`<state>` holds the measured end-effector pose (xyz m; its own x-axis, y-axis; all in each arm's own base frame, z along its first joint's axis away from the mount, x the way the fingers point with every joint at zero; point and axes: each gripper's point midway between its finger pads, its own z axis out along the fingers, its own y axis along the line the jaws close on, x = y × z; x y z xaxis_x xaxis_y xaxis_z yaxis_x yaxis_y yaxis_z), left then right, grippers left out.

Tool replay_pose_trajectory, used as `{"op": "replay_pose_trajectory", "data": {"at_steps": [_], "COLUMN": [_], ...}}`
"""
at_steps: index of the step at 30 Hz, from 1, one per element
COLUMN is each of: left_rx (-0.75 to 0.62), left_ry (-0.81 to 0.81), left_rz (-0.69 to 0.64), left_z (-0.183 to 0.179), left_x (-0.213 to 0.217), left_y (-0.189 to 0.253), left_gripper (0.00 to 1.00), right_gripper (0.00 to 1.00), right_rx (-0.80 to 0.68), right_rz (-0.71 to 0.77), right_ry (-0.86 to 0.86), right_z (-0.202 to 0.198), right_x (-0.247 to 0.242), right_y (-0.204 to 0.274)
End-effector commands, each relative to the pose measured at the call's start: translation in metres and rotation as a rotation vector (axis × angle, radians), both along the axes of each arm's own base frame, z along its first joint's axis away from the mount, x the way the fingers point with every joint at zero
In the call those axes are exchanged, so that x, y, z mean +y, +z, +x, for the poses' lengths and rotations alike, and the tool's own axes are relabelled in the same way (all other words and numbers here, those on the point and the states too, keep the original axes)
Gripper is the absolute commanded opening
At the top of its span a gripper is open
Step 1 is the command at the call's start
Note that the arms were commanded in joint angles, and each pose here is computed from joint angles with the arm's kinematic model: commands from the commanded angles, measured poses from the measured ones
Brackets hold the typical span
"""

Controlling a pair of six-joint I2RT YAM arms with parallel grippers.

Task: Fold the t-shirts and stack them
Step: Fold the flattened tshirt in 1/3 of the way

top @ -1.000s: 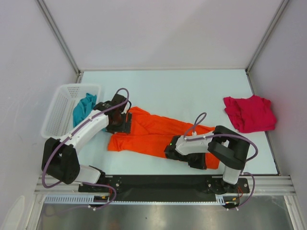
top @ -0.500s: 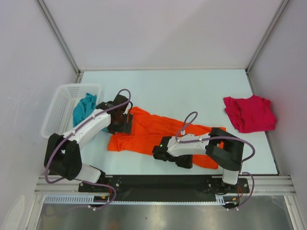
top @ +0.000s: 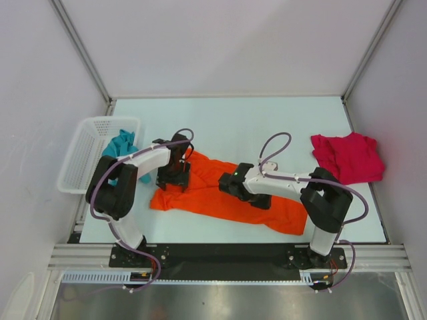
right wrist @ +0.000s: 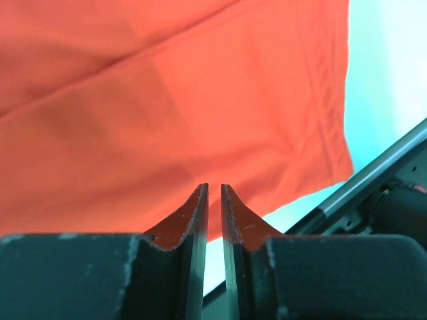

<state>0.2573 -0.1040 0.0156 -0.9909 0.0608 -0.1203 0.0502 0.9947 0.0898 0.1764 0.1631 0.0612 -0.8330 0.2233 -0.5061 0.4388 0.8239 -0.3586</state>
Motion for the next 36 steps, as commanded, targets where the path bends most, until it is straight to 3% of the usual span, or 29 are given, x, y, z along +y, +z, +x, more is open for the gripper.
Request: {"op": "replay_pose_trajectory", "data": {"at_steps": [1, 10, 19, 28, 31, 36], "left_rx": [-0.029, 0.014, -0.020, 0.054, 0.025, -0.064], "left_ry": [0.039, 0.107, 0.186, 0.187, 0.187, 0.160], "left_rz": [0.019, 0.061, 0.042, 0.074, 0.084, 0.106], "left_z": [0.012, -0.024, -0.058, -0.106, -0.101, -0.056], "left_x": [0.002, 0.018, 0.021, 0.019, 0.018, 0.006], "left_y": [-0.007, -0.007, 0.024, 0.026, 0.029, 0.048], "left_gripper": [0.76, 0.76, 0.76, 0.77, 0.77, 0.77], "right_gripper": [0.19, 0.20, 0.20, 0.20, 0.20, 0.22], "right_rx": [0.017, -0.027, -0.063, -0.094, -0.081, -0.061], "right_rz": [-0.164, -0.133, -0.128, -0.082, -0.067, -0.035], "right_ry": [0.017, 0.007, 0.027, 0.051, 0.054, 0.039], "right_z": [-0.006, 0.006, 0.014, 0.013, 0.007, 0.002], "right_x": [-0.048, -0.060, -0.068, -0.072, -0.074, -0.075], "right_y": [0.035, 0.052, 0.066, 0.068, 0.062, 0.051]}}
